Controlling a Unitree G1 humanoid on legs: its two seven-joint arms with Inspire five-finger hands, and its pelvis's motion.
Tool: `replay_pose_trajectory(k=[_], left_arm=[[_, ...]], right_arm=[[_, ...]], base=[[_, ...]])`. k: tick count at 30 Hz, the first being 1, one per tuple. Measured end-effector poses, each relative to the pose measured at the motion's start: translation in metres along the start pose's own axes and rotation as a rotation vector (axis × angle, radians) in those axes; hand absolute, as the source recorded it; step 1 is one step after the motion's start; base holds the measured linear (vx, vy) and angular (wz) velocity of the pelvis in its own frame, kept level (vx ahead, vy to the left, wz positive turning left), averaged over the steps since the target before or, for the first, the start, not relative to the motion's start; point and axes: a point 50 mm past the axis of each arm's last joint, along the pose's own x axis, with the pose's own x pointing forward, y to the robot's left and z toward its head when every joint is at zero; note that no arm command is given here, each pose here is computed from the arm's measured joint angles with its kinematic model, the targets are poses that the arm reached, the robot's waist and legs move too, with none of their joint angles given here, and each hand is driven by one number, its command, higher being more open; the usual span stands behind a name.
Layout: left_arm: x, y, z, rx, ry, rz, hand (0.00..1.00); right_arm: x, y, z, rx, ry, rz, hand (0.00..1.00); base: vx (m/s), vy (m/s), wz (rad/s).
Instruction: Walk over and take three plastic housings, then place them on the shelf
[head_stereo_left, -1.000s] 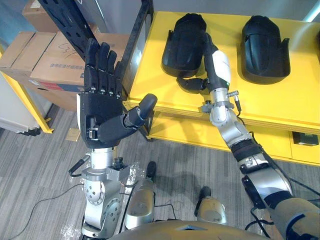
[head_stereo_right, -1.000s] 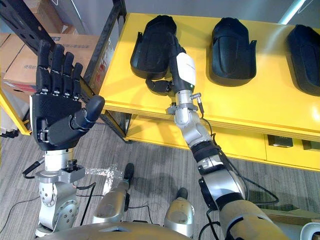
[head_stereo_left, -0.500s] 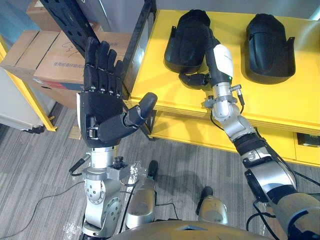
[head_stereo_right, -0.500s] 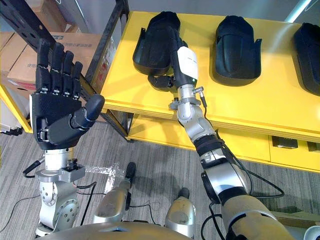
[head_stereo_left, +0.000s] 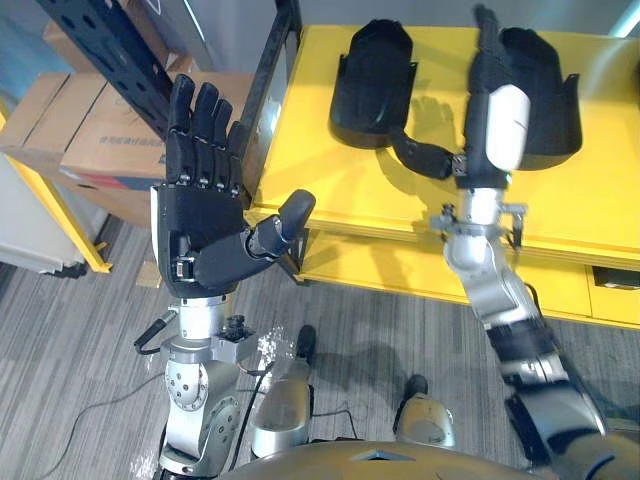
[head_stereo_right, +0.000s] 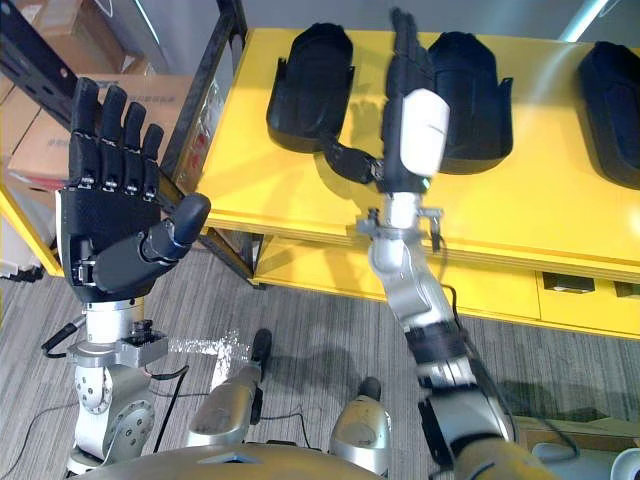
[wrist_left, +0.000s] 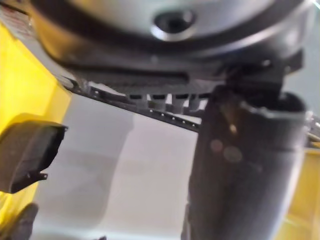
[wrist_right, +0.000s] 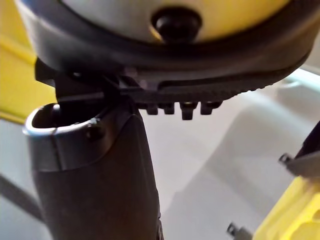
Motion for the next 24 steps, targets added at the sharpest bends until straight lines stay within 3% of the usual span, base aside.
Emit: replay_pose_trajectory(k=[6,9,12,16,18,24], left_arm=[[-0.004,-0.003,-0.001,-0.028,0.036,-0.165,1.0],[-0.01,0.008,0.002,-0.047,0.075,-0.214,1.0],[-0.021,0.032,0.012,-0.031,0.09,-0.154,1.0],[-0.04,0.065,0.039,0.026,0.05,-0.078,1.0],[-0.057,0.074,0.053,0.008,0.027,-0.094,1.0],[-0.09,0.096,0.054,-0.063,0.004,-0.086,1.0]], right_arm=[[-0.039,-0.027,-0.002,0.055,0.07,-0.088,1.0],[-0.04,-0.045,-0.003,0.033,0.067,-0.166,1.0],[-0.05,-0.065,-0.018,-0.011,0.145,-0.218,1.0],[-0.077,-0.098,-0.047,-0.095,0.374,-0.367,1.0],[-0.113,-0.121,-0.07,-0.165,0.585,-0.483,1.0],[-0.19,-0.148,-0.096,-0.294,0.969,-0.626,1.0]], base=[[0.04,-0.022,-0.18],[0.01,-0.026,-0.05],[0.0,0.0,0.0],[-0.01,-0.01,-0.02],[0.02,-0.005,-0.05],[0.02,-0.009,-0.09]])
